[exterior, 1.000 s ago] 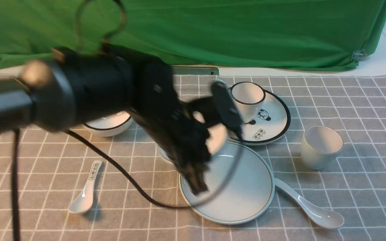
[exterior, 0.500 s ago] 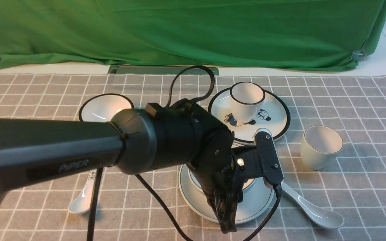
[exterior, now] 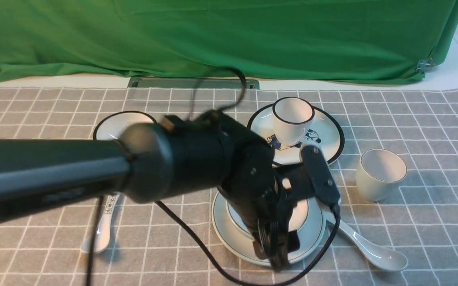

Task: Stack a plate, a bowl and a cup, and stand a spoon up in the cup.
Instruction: Use the left arm to put the blue rice bowl into the blue large plate in the middle, then use the right arm to grab a blue teacup, then use the right arm to put the blue teacup into the blue rice bowl in the middle, then use the right arm to grab a blue soup spoon, then use the right arm to put the blue soup spoon into the blue teacup in the middle

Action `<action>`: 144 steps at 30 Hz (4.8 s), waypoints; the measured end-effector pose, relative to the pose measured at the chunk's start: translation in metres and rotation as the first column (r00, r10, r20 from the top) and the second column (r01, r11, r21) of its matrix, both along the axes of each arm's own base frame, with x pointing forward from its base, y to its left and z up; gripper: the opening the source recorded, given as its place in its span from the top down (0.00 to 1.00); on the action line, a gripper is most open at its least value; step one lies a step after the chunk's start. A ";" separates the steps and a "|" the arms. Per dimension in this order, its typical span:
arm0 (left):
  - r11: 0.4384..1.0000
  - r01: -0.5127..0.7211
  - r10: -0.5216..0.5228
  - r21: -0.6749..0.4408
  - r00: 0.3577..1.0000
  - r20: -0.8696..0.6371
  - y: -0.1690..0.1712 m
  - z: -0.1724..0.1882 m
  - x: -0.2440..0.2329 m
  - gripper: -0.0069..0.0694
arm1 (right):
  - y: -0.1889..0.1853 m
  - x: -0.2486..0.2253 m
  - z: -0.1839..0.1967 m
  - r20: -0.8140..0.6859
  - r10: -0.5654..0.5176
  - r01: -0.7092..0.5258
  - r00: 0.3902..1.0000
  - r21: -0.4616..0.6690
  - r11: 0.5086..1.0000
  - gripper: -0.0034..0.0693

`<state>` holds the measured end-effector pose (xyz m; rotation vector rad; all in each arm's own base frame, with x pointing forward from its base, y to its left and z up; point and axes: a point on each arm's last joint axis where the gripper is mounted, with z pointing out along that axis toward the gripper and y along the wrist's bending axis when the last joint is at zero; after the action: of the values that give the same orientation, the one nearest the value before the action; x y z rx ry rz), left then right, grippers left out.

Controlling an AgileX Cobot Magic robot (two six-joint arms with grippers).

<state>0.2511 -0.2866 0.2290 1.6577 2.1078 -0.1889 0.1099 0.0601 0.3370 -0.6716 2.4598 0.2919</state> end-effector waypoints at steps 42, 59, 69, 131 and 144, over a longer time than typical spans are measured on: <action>0.492 -0.236 0.398 -0.838 0.917 -0.025 0.208 0.068 -0.188 0.90 | 0.074 0.239 -0.077 -0.319 -0.042 -0.038 0.947 -0.243 0.969 0.84; 0.520 -0.253 0.389 -0.816 0.921 -0.038 0.208 0.064 -0.189 0.90 | 0.205 0.181 -0.110 -0.349 0.266 -0.339 0.899 -0.166 0.926 0.84; 0.536 -0.263 0.384 -0.802 0.922 -0.045 0.208 0.062 -0.190 0.90 | 0.209 0.189 -0.121 -0.314 0.263 -0.328 0.912 -0.176 0.928 0.79; 0.549 -0.259 0.379 -0.795 0.924 -0.040 0.208 0.061 -0.190 0.90 | 0.064 0.179 -0.122 -0.303 0.116 -0.171 0.946 -0.160 0.972 0.72; 0.555 -0.252 0.379 -0.793 0.925 -0.029 0.209 0.061 -0.190 0.90 | 0.123 0.098 -0.081 0.654 -0.152 -0.194 0.741 0.426 0.884 0.72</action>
<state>0.0610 -0.0781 0.2895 0.7113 1.7519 -0.7399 0.2079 0.1834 0.2565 -0.4735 1.5873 0.5297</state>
